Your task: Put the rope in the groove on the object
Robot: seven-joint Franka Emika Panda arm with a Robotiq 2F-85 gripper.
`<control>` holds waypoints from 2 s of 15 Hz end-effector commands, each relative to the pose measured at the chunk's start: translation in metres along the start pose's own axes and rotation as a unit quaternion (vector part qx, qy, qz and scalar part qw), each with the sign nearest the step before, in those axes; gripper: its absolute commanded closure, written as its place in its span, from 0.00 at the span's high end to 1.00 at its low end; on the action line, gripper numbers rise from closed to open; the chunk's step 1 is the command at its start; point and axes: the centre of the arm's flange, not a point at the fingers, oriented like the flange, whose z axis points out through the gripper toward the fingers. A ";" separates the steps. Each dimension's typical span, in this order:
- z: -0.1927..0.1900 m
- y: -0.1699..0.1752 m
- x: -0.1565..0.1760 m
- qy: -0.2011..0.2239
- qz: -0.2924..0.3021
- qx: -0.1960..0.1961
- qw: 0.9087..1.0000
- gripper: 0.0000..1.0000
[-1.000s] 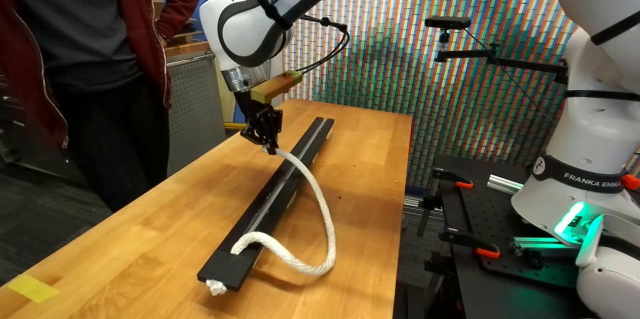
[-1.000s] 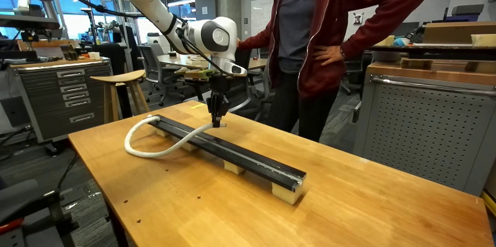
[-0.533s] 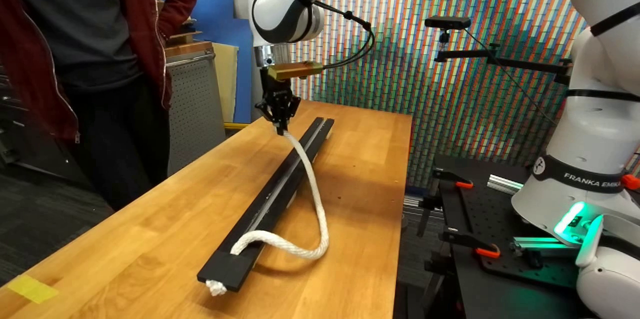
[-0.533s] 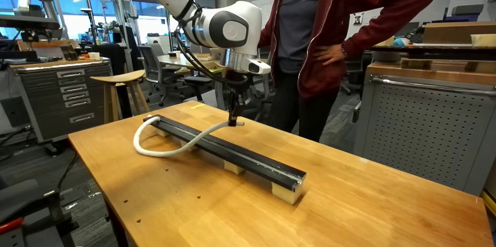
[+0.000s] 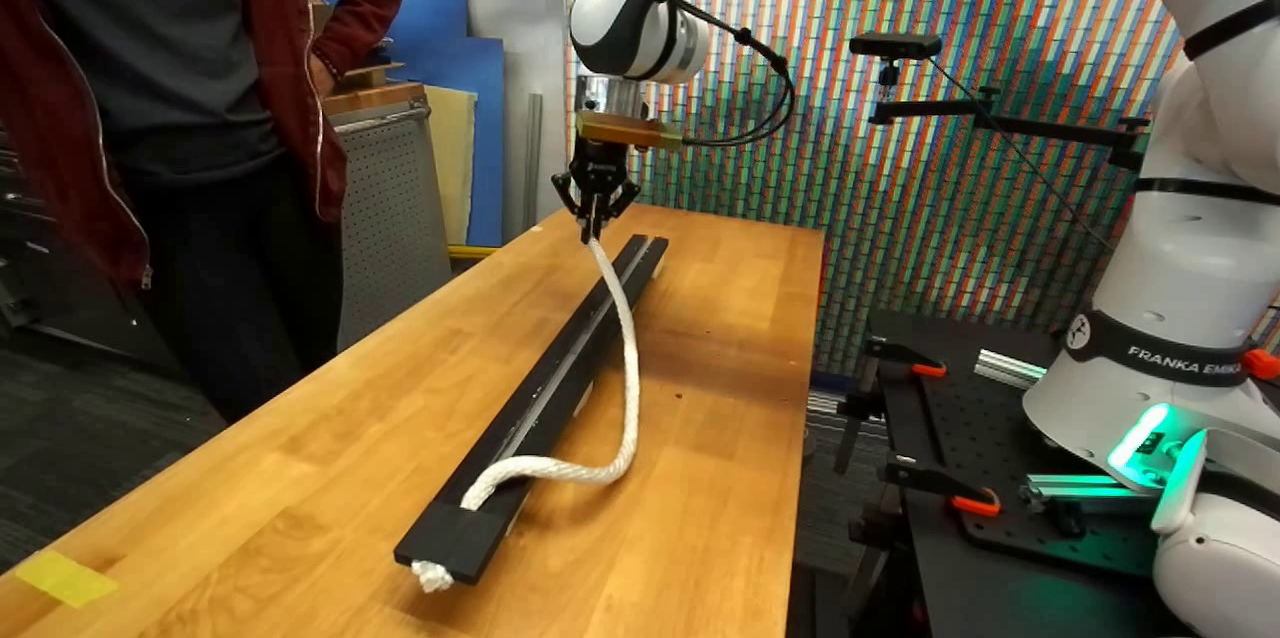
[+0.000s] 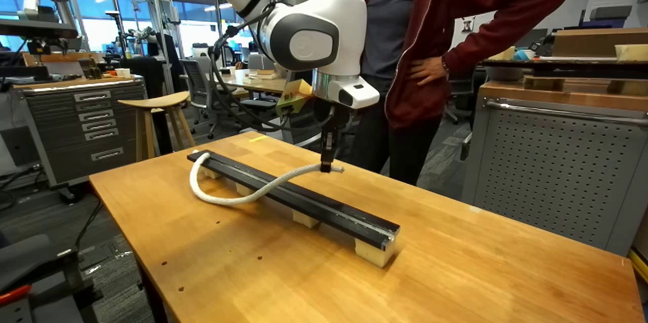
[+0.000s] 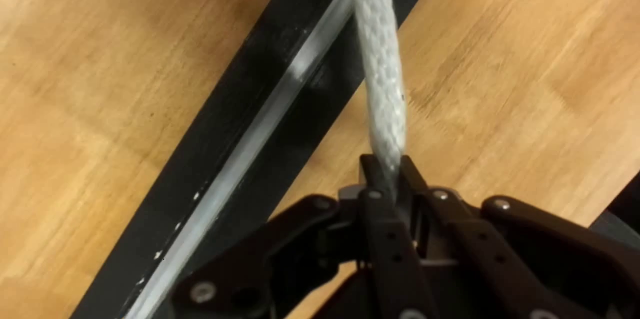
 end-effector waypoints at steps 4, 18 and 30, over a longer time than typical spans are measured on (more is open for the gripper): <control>-0.019 0.066 0.001 0.034 0.133 0.079 0.987 0.03; -0.052 0.179 0.005 0.043 0.282 0.192 0.939 0.03; -0.040 0.135 0.045 0.058 0.190 0.178 0.964 0.03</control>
